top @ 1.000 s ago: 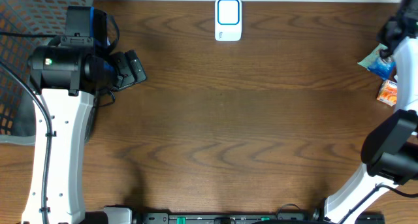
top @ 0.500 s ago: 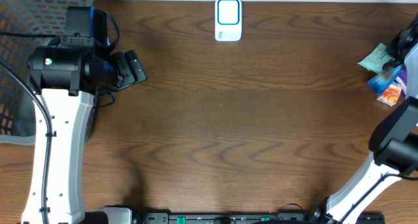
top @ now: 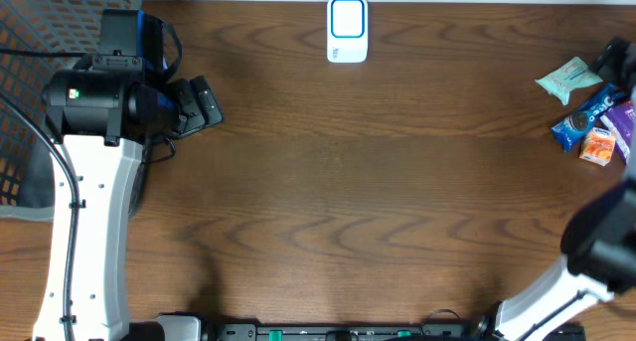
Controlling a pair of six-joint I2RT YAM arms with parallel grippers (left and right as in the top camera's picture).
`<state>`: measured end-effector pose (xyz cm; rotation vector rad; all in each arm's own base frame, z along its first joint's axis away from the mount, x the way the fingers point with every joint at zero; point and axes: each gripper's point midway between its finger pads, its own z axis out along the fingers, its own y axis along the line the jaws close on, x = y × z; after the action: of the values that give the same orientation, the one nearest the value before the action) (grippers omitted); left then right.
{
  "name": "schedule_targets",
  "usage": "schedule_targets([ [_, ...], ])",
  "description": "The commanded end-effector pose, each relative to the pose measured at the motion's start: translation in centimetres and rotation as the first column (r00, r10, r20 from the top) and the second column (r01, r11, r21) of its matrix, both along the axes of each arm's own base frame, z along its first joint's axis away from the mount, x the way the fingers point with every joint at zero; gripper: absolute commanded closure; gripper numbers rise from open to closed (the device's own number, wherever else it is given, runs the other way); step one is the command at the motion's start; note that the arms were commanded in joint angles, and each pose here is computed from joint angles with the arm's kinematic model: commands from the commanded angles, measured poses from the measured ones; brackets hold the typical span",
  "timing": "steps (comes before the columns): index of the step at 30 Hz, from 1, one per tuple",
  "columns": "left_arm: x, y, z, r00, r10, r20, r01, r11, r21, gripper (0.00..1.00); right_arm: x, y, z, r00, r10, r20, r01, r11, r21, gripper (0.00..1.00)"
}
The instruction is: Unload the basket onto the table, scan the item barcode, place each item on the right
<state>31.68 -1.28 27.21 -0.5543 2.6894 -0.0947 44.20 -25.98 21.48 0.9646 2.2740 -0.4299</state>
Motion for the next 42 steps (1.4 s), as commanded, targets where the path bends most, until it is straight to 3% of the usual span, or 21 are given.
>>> schedule_targets([
  [1,0.1,0.4,-0.1,1.000,0.005,-0.003,-0.005,1.000,0.017,0.02,-1.0,4.6,7.5,0.979,0.117,0.168,-0.124,0.992,0.031,0.01],
  [5,0.1,0.4,-0.1,1.000,0.004,-0.003,-0.004,1.000,0.018,0.02,-3.7,9.6,10.5,0.952,0.221,0.212,-0.248,0.962,0.113,0.01],
  [13,0.1,0.4,-0.1,1.000,0.005,-0.003,-0.005,1.000,0.017,0.02,-10.4,16.9,12.2,0.935,0.313,0.170,-0.342,0.921,0.185,0.01],
  [20,0.1,0.4,-0.1,1.000,0.005,-0.003,-0.005,1.000,0.017,0.02,-16.1,23.1,9.1,0.879,0.447,0.168,-0.474,0.858,0.199,0.01],
  [25,0.1,0.4,-0.1,1.000,0.005,-0.003,-0.005,1.000,0.017,0.02,-19.5,24.5,5.7,0.900,0.409,0.149,-0.435,0.857,0.277,0.01],
  [33,0.1,0.4,-0.1,1.000,0.004,-0.003,-0.004,1.000,0.018,0.02,-22.2,24.6,1.8,0.917,0.397,0.038,-0.385,0.857,0.343,0.01],
  [42,0.1,0.4,-0.1,1.000,0.005,-0.003,-0.005,1.000,0.017,0.02,-23.4,24.9,0.6,0.915,0.403,-0.025,-0.364,0.851,0.379,0.01],
])
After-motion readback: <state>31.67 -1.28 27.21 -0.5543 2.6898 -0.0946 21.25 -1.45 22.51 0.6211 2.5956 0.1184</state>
